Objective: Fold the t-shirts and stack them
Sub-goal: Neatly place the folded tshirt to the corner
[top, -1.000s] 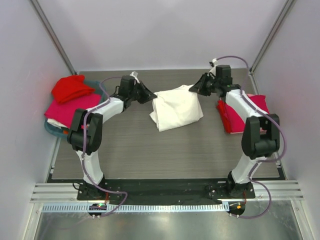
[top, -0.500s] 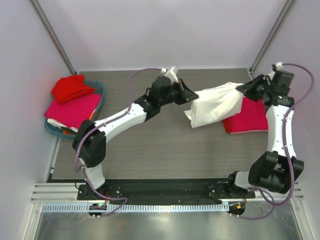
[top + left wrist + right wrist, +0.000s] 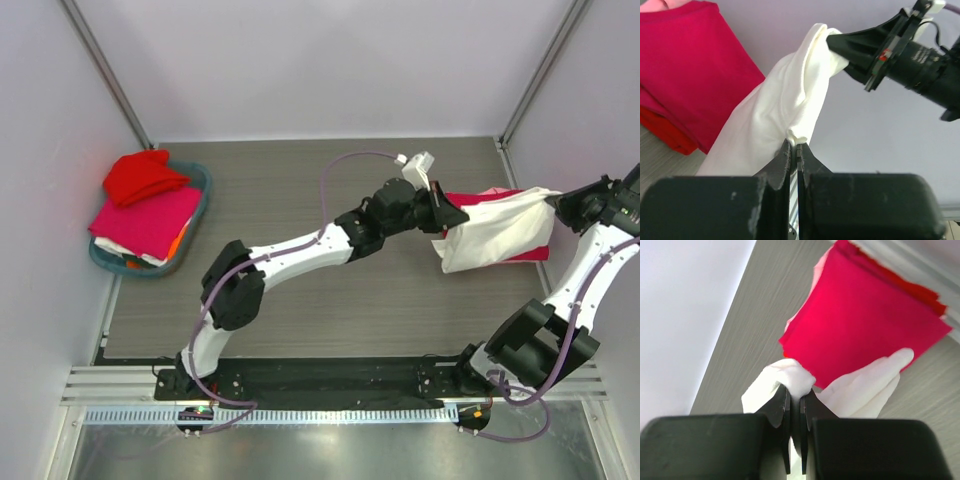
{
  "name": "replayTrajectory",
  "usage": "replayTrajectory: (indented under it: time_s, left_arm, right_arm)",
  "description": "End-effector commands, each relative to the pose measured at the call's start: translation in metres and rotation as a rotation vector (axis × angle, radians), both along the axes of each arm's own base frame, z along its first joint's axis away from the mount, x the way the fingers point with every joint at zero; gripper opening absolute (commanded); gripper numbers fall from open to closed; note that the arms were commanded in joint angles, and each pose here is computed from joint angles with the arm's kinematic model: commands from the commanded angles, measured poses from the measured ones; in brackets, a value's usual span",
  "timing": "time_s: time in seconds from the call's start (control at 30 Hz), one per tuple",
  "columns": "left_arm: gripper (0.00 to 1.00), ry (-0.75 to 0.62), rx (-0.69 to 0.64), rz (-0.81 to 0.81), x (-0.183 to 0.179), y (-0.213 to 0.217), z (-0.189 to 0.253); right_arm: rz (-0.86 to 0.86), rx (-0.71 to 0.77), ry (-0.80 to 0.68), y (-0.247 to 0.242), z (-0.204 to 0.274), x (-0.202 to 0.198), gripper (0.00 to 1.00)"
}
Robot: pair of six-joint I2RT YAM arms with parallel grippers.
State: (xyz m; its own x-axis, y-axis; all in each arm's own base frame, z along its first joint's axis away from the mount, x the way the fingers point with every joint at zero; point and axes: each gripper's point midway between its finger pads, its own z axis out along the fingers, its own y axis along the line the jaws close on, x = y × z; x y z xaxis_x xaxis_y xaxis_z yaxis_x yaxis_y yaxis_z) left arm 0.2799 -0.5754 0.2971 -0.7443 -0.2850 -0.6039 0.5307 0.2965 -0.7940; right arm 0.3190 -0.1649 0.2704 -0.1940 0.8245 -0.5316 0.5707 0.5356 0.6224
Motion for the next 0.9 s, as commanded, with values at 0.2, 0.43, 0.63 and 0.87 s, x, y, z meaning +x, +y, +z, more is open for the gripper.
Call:
replayTrajectory:
  time_s: [0.2, 0.43, 0.63, 0.87]
  left_arm:
    - [0.0, -0.087, -0.125, -0.017, 0.001, -0.046, 0.025]
    - [0.0, -0.105, -0.143, -0.003, 0.015, -0.064, 0.007]
    - [0.0, -0.133, -0.17, 0.038, 0.031, -0.064, 0.016]
    - [0.0, -0.134, -0.215, 0.064, 0.049, -0.06, 0.029]
  right_arm:
    - [-0.275, -0.153, 0.005, -0.095, 0.028, -0.012, 0.01]
    - [-0.271, -0.121, 0.024, -0.111, 0.015, 0.003, 0.01]
    - [-0.275, -0.11, 0.02, -0.121, 0.004, 0.013, 0.01]
    - [-0.275, -0.093, 0.012, -0.129, 0.0, 0.022, 0.01]
